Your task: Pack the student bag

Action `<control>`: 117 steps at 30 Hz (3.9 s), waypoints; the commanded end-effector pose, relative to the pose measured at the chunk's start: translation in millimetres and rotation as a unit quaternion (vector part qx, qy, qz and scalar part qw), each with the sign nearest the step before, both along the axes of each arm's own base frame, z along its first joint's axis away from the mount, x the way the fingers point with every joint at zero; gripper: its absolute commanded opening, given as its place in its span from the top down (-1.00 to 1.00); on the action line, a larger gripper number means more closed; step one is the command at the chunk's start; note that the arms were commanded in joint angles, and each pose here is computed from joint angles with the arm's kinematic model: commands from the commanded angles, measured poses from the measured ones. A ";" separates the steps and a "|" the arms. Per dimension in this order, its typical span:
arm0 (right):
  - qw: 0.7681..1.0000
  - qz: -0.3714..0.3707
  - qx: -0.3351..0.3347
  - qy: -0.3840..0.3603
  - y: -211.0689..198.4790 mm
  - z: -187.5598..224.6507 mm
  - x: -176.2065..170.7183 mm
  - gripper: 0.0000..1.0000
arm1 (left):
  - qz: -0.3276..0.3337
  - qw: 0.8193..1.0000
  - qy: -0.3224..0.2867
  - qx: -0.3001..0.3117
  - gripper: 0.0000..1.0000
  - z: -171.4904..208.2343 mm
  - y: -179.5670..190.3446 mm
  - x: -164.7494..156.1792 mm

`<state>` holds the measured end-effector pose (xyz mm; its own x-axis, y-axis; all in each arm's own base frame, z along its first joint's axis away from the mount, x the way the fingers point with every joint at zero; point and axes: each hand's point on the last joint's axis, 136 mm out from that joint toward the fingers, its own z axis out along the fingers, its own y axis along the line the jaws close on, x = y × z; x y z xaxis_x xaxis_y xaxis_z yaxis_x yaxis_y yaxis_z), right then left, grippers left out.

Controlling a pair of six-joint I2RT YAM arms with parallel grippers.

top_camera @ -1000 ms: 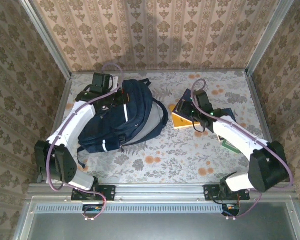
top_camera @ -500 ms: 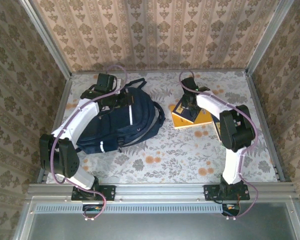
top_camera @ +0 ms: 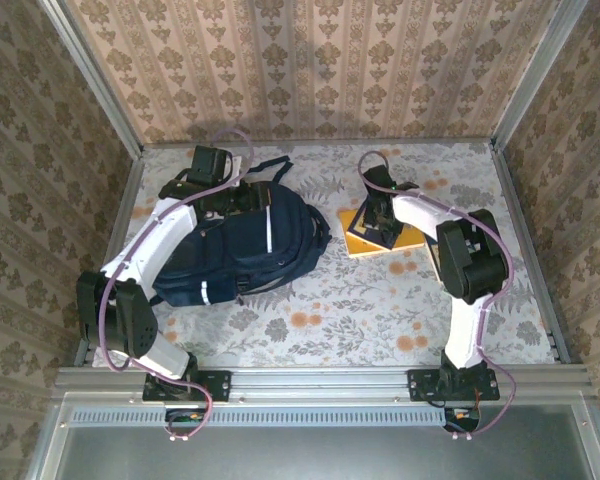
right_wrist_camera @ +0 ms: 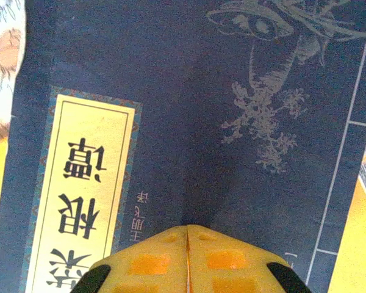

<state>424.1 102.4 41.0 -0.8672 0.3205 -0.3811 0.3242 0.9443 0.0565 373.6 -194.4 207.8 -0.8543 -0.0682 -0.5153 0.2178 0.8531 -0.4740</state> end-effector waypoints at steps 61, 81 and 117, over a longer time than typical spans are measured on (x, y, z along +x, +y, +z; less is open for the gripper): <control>0.956 -0.147 0.254 -0.017 -34.0 -25.4 -168.5 0.10 | -0.395 0.897 0.198 -0.003 0.54 -159.8 -291.7 -136.3; 0.908 0.039 0.357 -0.217 5.8 97.9 -157.9 -0.82 | -0.302 0.935 0.088 -0.162 1.00 -14.6 -225.2 -116.3; 0.786 0.144 0.525 -0.293 64.2 202.4 -137.6 1.00 | -0.232 0.928 0.096 -0.276 0.19 47.1 -169.9 -119.2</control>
